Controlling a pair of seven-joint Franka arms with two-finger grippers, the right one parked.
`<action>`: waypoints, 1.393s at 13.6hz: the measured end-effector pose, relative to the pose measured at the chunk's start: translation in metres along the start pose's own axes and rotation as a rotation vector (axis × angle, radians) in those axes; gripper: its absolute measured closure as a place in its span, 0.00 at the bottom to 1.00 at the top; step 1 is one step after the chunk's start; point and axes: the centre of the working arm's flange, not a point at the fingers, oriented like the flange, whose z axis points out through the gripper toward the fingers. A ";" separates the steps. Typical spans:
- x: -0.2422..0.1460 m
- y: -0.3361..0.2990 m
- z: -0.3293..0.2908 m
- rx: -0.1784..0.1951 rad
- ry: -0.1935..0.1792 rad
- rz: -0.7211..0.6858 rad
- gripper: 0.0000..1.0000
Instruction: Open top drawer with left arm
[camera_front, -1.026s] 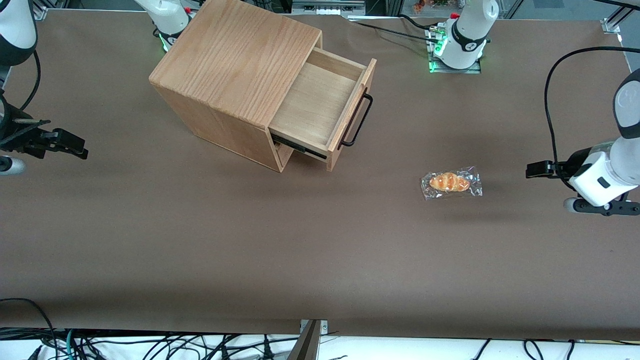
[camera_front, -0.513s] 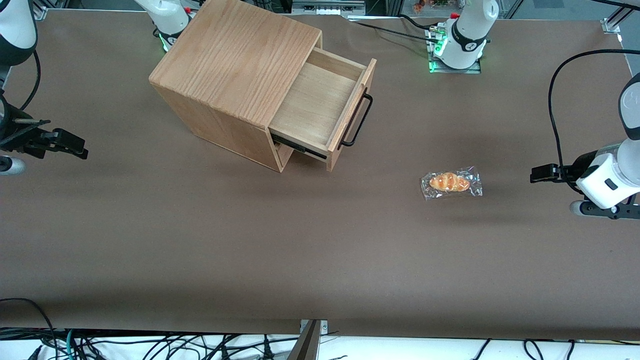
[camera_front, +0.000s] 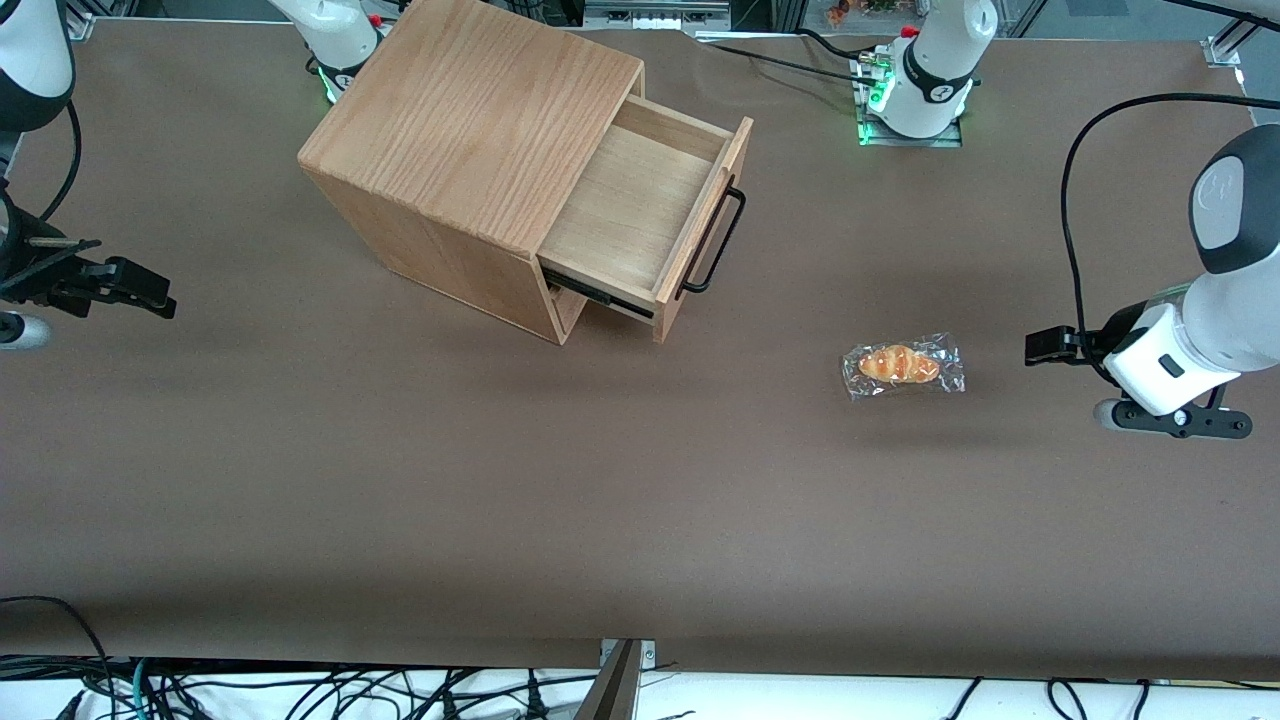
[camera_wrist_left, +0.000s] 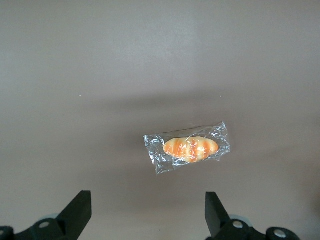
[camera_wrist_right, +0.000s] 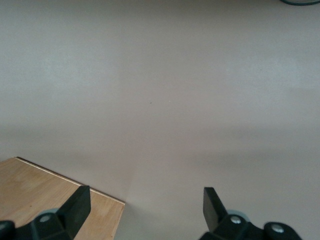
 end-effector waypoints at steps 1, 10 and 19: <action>0.000 -0.005 0.000 0.001 0.000 -0.008 0.00; -0.002 -0.036 -0.003 -0.015 0.007 -0.069 0.00; -0.002 -0.032 -0.003 -0.037 0.008 -0.069 0.00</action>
